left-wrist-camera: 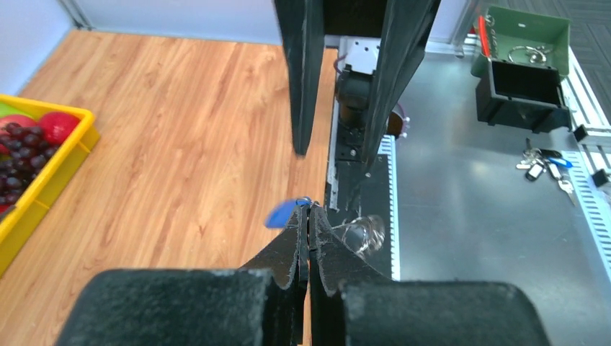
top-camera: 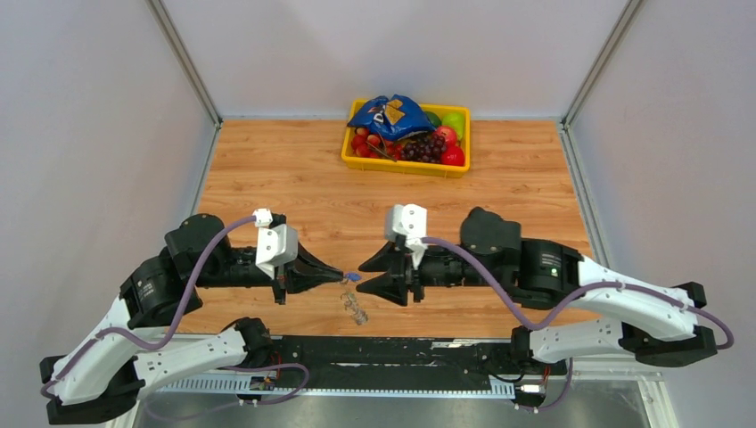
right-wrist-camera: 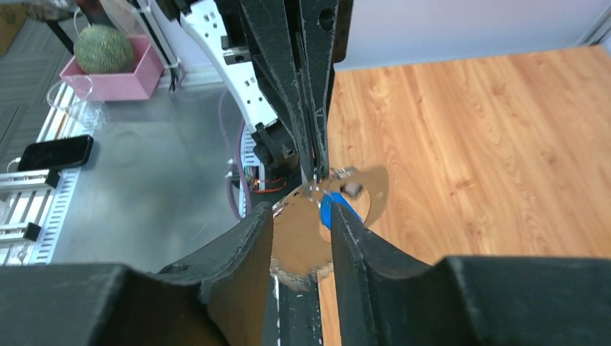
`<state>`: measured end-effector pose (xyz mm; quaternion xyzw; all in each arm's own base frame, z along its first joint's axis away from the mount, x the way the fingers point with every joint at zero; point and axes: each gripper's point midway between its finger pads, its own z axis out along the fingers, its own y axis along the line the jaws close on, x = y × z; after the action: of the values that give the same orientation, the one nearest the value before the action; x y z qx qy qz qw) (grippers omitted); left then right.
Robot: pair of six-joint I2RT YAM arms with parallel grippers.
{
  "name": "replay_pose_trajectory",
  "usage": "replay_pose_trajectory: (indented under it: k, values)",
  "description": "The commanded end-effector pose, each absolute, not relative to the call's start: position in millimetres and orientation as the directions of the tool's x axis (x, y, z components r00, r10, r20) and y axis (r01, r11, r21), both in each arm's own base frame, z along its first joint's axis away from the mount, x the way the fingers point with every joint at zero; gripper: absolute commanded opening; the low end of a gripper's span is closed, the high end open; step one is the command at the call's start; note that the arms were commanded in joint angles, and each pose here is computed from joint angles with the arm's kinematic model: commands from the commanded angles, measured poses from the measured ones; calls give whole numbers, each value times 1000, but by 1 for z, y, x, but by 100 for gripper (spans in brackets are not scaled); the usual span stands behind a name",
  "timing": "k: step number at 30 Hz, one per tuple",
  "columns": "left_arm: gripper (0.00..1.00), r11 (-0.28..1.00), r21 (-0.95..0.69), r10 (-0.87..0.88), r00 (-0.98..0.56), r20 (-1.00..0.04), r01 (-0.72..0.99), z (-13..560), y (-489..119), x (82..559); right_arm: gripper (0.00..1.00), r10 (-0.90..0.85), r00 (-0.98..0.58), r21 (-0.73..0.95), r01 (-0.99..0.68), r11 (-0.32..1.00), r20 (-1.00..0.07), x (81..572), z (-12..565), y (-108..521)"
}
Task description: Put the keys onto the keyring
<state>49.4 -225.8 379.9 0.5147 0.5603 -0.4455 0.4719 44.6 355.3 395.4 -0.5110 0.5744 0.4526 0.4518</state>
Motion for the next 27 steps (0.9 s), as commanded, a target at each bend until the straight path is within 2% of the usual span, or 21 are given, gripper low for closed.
replay_pose_trajectory:
  k: [1,9,19,27]
  values:
    - [0,110,27,3,27,-1000,994,413,-225,53,40,20,-36,39,-992,121,-999,51,443,330]
    - [0,96,34,-137,47,-989,995,432,-223,46,41,34,28,-23,-990,139,-999,56,436,331]
    - [0,24,54,-250,58,-967,998,447,-220,30,41,46,192,-191,-981,27,-980,44,431,345]
    - [0,-27,61,-260,52,-964,998,445,-220,20,40,131,241,-249,-967,-48,-962,29,447,342]
